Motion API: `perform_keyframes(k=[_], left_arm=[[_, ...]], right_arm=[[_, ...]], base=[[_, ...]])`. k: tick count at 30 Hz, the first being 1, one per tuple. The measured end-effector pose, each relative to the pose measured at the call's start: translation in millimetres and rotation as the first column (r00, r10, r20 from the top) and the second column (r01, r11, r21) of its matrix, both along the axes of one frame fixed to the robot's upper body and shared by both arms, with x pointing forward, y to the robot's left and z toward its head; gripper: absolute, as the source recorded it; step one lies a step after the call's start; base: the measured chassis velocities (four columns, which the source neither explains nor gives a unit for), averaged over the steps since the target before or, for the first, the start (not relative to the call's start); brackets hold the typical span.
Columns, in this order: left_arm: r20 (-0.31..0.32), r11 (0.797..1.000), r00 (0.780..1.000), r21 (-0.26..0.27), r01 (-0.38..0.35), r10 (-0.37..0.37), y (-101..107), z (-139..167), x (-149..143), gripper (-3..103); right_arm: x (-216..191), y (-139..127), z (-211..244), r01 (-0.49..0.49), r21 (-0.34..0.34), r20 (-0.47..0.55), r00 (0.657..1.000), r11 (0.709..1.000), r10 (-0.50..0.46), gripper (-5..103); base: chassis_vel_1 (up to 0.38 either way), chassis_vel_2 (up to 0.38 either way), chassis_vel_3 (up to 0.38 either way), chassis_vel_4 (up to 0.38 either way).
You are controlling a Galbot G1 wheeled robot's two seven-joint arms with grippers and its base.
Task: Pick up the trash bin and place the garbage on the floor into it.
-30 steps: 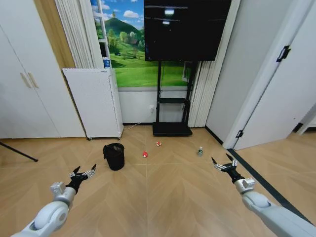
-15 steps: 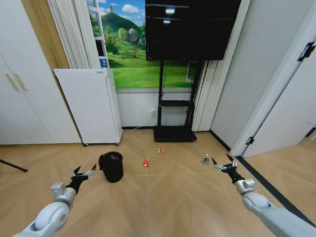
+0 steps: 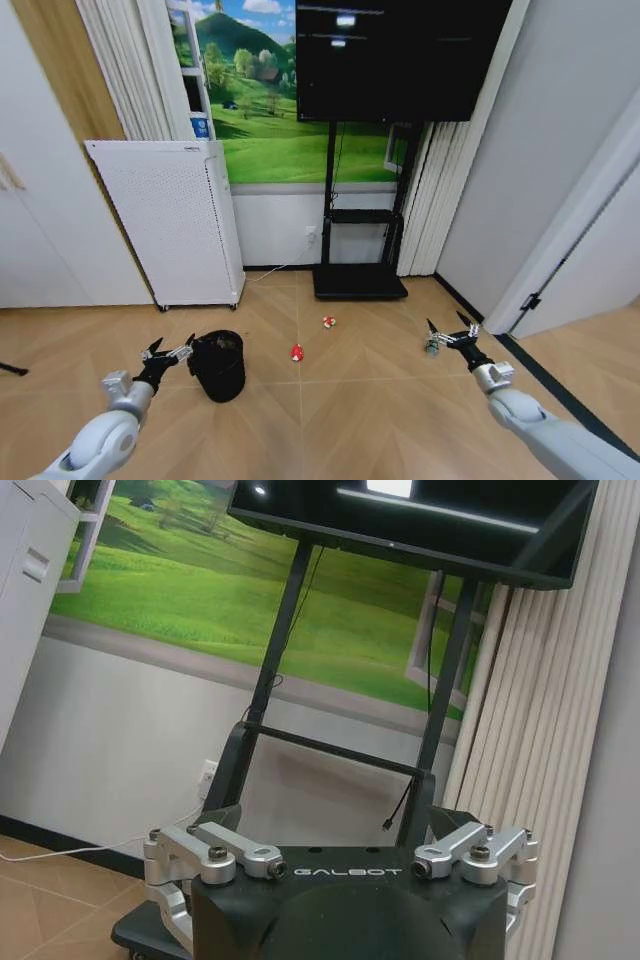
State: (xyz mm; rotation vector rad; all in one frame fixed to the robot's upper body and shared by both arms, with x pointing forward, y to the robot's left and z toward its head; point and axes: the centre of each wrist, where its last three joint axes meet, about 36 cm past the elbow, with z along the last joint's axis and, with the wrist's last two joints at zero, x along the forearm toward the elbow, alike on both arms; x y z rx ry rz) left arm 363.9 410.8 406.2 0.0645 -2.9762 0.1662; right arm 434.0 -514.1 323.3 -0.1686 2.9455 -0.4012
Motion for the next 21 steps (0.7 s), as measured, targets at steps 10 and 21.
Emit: perform_keyframes(k=[10, 21], left_arm=[[-0.004, 1.0, 1.0, -0.001, 0.002, -0.002, -1.3, -4.9, -3.0, 100], [-0.011, 1.0, 1.0, 0.0, 0.002, -0.002, -1.5, -9.4, -3.4, 100]], right_arm=[[-7.6, 4.1, -8.1, 0.002, 0.005, 0.0, 1.0, 1.0, -0.002, 100], [-10.0, 1.7, -10.6, 0.008, -0.005, -0.028, 1.0, 1.0, -0.008, 100]], base=[[-0.06, 0.057, 0.047, -0.034], [0.021, -0.012, -0.014, 0.017]])
